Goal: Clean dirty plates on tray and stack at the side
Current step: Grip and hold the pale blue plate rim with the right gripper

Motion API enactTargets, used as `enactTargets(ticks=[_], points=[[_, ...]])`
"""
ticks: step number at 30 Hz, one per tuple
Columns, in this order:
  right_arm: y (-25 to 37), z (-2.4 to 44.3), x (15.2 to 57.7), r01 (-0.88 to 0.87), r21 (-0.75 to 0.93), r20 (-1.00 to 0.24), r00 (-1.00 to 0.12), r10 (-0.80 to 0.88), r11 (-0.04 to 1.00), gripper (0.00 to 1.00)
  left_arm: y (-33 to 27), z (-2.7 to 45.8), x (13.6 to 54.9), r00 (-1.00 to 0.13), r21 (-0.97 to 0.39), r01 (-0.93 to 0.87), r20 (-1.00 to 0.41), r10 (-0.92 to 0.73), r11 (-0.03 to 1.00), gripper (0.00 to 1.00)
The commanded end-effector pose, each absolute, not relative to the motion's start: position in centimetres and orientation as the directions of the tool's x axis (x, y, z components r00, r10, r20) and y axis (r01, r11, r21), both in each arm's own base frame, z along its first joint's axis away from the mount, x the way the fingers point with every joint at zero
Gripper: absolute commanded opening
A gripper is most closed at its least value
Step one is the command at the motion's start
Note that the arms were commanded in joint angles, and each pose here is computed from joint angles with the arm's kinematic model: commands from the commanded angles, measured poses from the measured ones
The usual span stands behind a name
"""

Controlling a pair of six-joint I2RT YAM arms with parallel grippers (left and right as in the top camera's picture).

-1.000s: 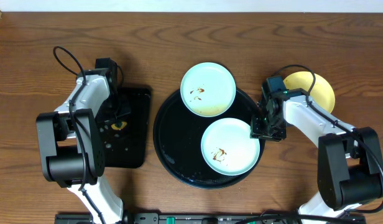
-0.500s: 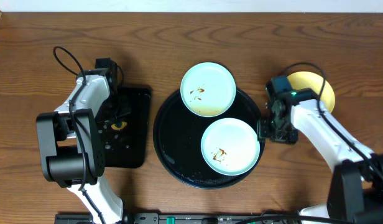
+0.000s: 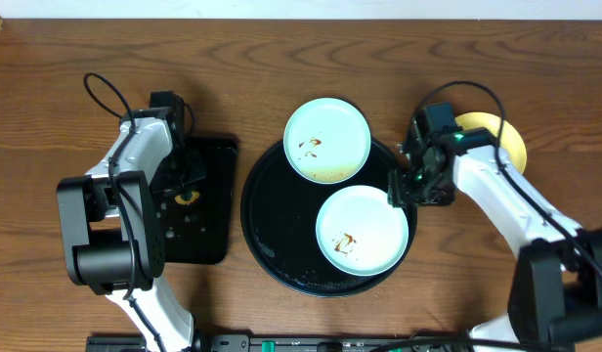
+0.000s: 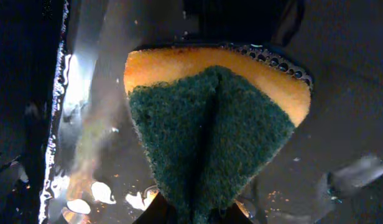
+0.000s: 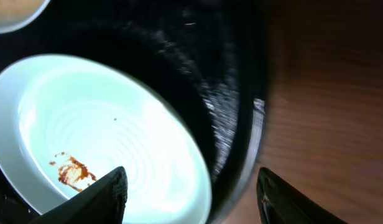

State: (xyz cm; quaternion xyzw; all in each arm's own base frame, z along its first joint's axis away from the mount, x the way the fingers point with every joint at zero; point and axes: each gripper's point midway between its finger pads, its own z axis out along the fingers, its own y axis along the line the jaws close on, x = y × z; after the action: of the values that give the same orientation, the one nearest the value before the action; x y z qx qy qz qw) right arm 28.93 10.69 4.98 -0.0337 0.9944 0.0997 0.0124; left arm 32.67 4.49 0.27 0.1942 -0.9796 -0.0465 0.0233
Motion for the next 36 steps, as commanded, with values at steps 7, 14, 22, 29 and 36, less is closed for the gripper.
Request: enactTargets(ticks=[7,14,22,29,36], points=[[14.6,3.3,28.0,-0.248,0.346,-0.005,-0.965,-0.263,0.905,0.59,4.5,-0.2,31.9,-0.921,0.11,-0.379,0.054,-0.387,0.919,0.14],[14.4,2.3,27.1,-0.173,0.336,0.061,-0.977,-0.204,0.926,0.51,4.5,-0.2,31.9,-0.921,0.11,-0.379,0.055,-0.387,0.919,0.13],[13.9,0.6,26.7,-0.175,0.318,0.075,-0.975,-0.209,0.932,0.56,4.5,-0.2,31.8,-0.92,0.111,-0.379,0.059,-0.387,0.919,0.14],[15.3,2.5,28.2,-0.204,0.366,0.025,-0.973,-0.229,0.908,0.57,4.5,-0.2,31.7,-0.92,0.112,-0.379,0.062,-0.387,0.919,0.14],[16.4,5.7,30.0,-0.3,0.363,-0.038,-0.951,-0.308,0.882,0.58,4.5,-0.2,31.7,-0.92,0.112,-0.379,0.062,-0.387,0.919,0.14]])
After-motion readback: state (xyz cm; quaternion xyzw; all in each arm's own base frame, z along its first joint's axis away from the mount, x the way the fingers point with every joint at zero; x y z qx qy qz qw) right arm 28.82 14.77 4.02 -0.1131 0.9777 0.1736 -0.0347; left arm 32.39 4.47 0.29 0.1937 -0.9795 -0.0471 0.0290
